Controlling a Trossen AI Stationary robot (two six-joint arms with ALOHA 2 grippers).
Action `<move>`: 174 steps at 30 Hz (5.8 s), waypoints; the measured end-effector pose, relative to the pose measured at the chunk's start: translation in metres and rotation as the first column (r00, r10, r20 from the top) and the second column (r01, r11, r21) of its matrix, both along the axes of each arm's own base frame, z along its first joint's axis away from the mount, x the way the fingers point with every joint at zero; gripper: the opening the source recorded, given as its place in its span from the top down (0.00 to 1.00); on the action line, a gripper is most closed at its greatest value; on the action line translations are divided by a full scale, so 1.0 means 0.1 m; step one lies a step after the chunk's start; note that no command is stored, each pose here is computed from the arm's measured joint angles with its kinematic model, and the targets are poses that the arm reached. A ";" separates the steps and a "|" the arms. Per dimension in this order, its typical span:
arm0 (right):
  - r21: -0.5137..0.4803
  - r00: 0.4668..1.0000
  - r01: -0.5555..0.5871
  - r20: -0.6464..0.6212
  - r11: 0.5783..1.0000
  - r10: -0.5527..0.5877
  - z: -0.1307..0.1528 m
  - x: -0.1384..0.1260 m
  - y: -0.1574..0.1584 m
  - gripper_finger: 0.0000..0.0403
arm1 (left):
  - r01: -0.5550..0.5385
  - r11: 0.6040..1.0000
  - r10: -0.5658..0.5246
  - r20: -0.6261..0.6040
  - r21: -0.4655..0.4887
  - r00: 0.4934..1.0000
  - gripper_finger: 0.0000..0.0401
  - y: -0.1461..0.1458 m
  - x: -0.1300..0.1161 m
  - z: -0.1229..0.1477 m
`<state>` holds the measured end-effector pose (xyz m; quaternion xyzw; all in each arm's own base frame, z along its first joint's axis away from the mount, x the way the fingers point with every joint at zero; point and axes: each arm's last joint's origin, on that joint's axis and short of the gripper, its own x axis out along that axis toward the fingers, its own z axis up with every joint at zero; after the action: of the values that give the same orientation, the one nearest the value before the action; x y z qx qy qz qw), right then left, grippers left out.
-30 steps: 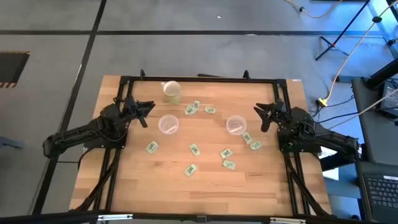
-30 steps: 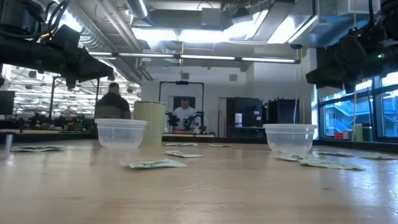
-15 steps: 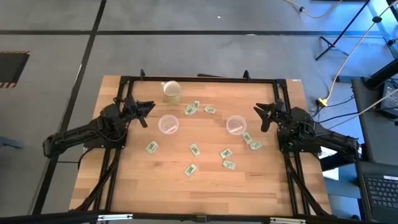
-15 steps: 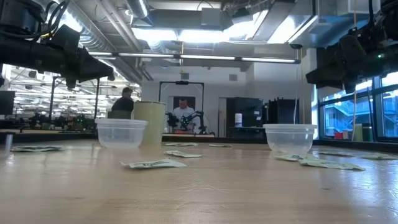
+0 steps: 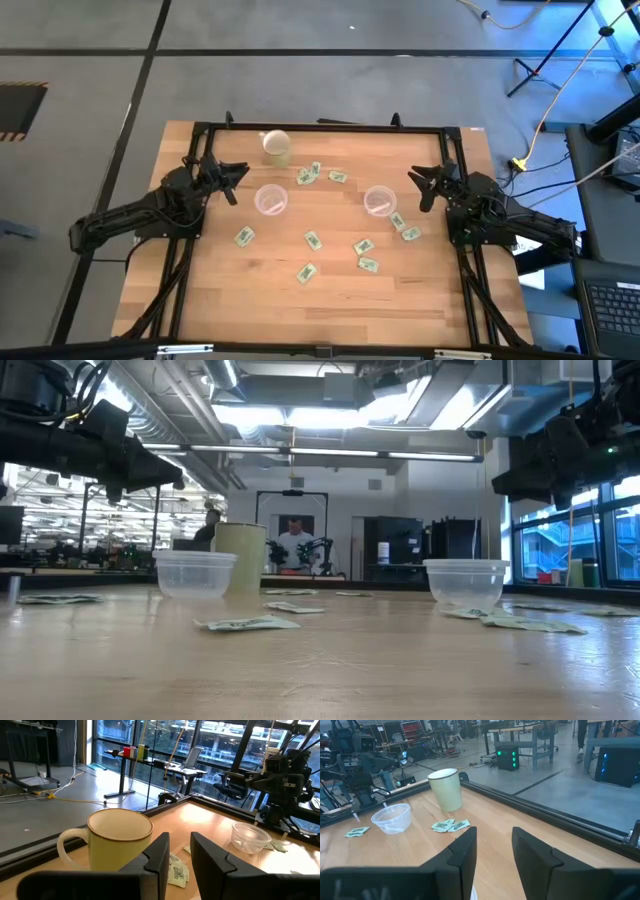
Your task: Pick and place Stevia / Truvia into bins
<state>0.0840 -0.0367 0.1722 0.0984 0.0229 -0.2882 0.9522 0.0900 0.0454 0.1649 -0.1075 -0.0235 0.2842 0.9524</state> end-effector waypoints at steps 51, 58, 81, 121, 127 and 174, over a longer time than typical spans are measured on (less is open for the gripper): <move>0.045 0.997 0.004 0.082 0.999 -0.008 0.04 0.00 0.00 0.68 | 0.000 1.000 0.000 0.000 0.000 1.000 0.82 0.00 0.00 0.00; 0.089 0.997 -0.011 0.074 0.996 0.004 0.01 0.00 0.00 0.68 | 0.000 1.000 0.000 0.000 0.000 1.000 0.82 0.00 0.00 0.00; 0.510 0.907 -0.177 -0.247 0.842 0.341 0.34 0.37 0.08 0.68 | -0.001 1.000 0.001 0.001 0.000 1.000 0.82 0.00 0.00 0.00; 0.490 0.287 -0.060 -0.826 0.869 0.486 -0.10 1.28 0.15 0.68 | 0.000 1.000 0.000 0.004 0.002 1.000 0.82 0.00 0.00 0.01; 0.498 0.241 -0.034 -0.838 0.867 0.490 -0.21 1.31 0.15 0.68 | 0.000 1.000 0.000 0.004 0.002 1.000 0.82 0.00 0.00 0.01; 0.476 0.479 -0.121 -0.741 0.871 0.471 0.60 1.30 0.32 0.94 | 0.000 1.000 0.000 0.004 0.002 1.000 0.82 0.00 0.00 0.00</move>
<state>0.2141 -0.0050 0.2318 0.1146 0.5455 -0.1174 0.8219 0.0900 0.0454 0.1654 -0.1073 -0.0256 0.2841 0.9524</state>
